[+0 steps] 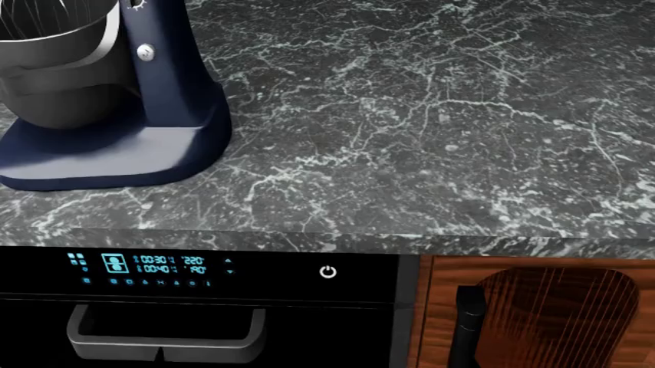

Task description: Open the stand mixer head.

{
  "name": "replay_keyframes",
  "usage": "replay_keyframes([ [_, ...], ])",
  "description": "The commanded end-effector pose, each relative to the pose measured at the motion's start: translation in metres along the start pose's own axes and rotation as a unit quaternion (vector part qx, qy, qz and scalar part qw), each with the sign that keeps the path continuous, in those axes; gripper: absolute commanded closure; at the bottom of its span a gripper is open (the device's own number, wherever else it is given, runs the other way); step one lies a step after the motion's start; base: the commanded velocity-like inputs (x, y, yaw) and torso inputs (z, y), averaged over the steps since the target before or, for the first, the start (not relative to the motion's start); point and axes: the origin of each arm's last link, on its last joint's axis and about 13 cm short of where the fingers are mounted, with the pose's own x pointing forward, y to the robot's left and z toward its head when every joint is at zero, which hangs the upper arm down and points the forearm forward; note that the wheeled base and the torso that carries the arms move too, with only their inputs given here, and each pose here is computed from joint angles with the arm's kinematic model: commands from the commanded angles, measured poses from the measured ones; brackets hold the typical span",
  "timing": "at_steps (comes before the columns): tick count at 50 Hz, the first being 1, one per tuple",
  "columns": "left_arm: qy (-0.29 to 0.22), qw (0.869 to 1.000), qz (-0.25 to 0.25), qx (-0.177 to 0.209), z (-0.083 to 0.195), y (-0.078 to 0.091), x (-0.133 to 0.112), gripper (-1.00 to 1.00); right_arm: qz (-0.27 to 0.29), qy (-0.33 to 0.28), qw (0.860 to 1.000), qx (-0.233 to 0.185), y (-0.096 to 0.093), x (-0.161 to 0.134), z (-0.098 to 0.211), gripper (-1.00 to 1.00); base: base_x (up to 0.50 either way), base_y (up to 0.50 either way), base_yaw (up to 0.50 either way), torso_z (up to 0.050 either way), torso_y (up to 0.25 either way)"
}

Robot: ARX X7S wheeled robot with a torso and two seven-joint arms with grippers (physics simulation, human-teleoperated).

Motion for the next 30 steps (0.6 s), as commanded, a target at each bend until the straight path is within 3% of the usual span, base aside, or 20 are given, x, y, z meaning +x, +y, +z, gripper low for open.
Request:
replay_keyframes([
  [1,-0.003,1.000,-0.006,-0.010,0.001,0.001,0.001,-1.00,0.000,0.001,1.000,-0.016,-0.001,0.000,-0.003,-1.00,0.00,0.00,0.00,0.000,0.000],
  [9,-0.001,1.000,-0.002,-0.025,0.002,0.006,0.006,-1.00,0.002,0.013,0.999,-0.031,0.002,0.003,-0.010,-1.00,0.00,0.00,0.00,0.000,0.000],
  [18,-0.004,1.000,0.004,-0.024,0.007,0.006,0.004,-1.00,-0.001,0.016,0.999,-0.032,0.001,0.004,-0.012,-1.00,0.00,0.00,0.00,0.000,0.000],
  [19,0.008,1.000,0.005,-0.010,0.003,0.005,0.004,-1.00,-0.004,0.021,0.999,-0.040,0.001,0.005,-0.013,-1.00,0.00,0.00,0.00,0.000,0.000],
  [21,-0.004,1.000,-0.009,-0.026,0.005,0.004,0.003,-1.00,-0.003,0.021,0.999,-0.040,0.000,0.005,-0.014,-1.00,0.00,0.00,0.00,0.000,0.000],
  [28,-0.025,0.999,0.003,-0.021,0.010,0.008,0.003,-1.00,0.002,0.019,0.999,-0.038,0.000,0.004,-0.013,-1.00,0.00,0.00,0.00,0.000,0.000],
  [30,-0.024,1.000,0.002,-0.018,0.010,0.008,0.003,-1.00,-0.010,0.045,0.997,-0.062,0.000,0.005,-0.012,-1.00,0.00,0.25,0.00,0.000,0.000],
])
